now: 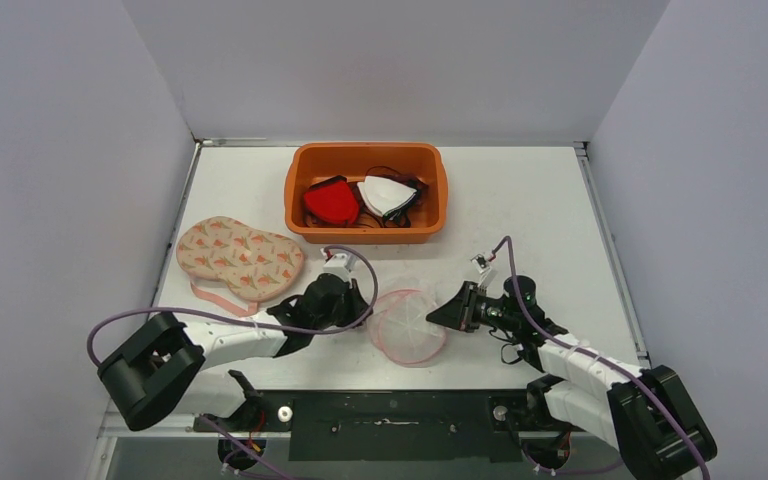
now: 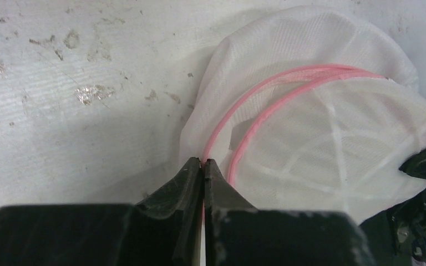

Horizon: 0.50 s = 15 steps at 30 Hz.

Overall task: Unzip the laundry bag and remove the bra
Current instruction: Adjust the laundry bag at the center of the board.

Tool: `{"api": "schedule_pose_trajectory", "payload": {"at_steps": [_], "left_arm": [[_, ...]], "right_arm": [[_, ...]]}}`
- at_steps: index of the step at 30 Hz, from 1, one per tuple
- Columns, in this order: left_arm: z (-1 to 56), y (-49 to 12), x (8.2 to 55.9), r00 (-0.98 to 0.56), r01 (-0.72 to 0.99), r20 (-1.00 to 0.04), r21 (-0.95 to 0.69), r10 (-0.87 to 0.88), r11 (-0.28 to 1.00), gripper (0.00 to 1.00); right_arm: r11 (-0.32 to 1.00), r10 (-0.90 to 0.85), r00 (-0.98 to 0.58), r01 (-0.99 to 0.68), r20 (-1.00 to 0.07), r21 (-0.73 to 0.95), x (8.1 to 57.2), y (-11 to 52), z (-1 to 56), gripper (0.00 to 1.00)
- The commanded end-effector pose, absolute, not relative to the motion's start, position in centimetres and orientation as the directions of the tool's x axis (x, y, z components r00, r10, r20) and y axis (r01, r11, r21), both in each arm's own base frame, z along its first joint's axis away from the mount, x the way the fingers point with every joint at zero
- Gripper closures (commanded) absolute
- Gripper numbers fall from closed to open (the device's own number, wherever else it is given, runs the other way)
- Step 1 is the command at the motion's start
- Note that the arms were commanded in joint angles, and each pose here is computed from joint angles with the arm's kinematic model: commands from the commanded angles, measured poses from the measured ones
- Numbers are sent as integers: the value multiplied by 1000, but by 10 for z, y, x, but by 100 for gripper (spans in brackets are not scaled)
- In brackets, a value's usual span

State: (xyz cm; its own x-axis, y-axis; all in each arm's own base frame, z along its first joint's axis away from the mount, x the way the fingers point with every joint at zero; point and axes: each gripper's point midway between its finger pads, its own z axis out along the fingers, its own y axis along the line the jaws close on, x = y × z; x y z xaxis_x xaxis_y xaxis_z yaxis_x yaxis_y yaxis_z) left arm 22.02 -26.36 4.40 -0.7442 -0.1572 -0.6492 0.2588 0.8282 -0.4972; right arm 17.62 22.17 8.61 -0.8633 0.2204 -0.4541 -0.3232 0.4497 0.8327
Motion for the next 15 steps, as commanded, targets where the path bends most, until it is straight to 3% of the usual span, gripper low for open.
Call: {"api": "schedule_pose_trajectory", "payload": {"at_steps": [1, 8, 15], "left_arm": [[80, -276, 204, -772, 272, -601, -606, -206, 748, 100], [94, -271, 159, -826, 233, -482, -765, -293, 601, 100], [91, -270, 153, -825, 230, -461, -802, -326, 551, 100]], "right_arm": [[332, 238, -815, -443, -529, 833, 179, 230, 134, 95], [157, 322, -808, -469, -493, 869, 165, 233, 173, 95], [-6, 392, -814, -469, -429, 883, 158, 232, 201, 95]]}}
